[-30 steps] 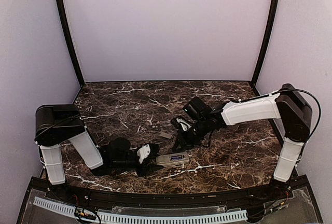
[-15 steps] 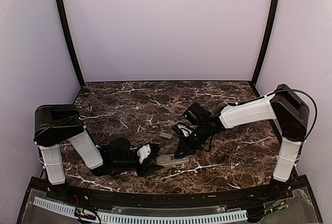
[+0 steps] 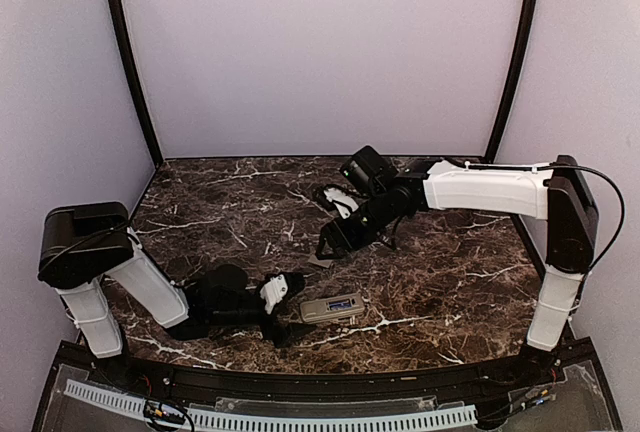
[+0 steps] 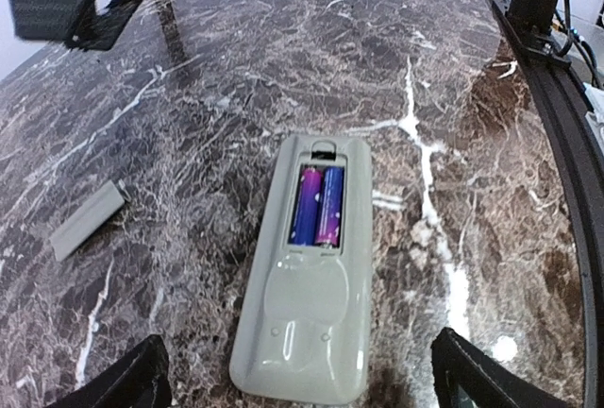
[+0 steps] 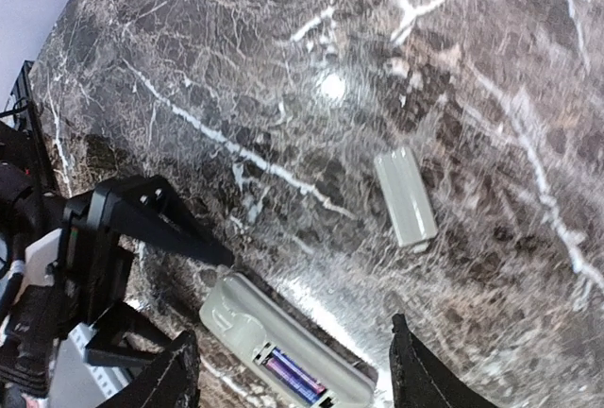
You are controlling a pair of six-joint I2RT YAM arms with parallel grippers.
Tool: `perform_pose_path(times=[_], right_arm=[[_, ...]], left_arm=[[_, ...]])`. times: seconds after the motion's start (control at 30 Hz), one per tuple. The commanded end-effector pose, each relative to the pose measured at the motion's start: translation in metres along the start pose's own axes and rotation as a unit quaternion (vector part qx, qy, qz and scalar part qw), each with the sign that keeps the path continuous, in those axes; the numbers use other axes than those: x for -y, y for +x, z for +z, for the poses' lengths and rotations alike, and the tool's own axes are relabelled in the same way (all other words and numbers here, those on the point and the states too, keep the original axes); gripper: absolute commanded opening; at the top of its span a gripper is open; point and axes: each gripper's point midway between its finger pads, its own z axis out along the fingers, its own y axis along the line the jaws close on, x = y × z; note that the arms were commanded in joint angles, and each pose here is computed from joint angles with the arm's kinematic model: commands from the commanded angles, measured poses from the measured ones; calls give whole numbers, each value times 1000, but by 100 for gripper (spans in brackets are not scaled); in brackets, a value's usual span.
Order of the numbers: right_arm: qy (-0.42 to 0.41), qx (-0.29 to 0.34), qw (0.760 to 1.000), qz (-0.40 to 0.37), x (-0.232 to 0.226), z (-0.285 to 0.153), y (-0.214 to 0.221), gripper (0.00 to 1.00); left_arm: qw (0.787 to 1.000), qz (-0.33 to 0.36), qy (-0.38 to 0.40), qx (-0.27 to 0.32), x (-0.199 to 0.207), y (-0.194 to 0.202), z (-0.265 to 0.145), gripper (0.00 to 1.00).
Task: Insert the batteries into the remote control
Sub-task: Load the battery into the battery compartment, then pick up the battery cover at the center of the board.
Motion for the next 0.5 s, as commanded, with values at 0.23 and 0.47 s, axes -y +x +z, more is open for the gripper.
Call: perform_pose_path(times=[0.23, 0.47], right_arm=[[110, -64, 978, -166, 55, 50, -22, 69], [117, -82, 977, -156, 67, 79, -24, 73]], left_arm=[[986, -100, -97, 93, -29, -89, -65, 99], [960, -146, -200, 132, -67, -118, -127, 99]])
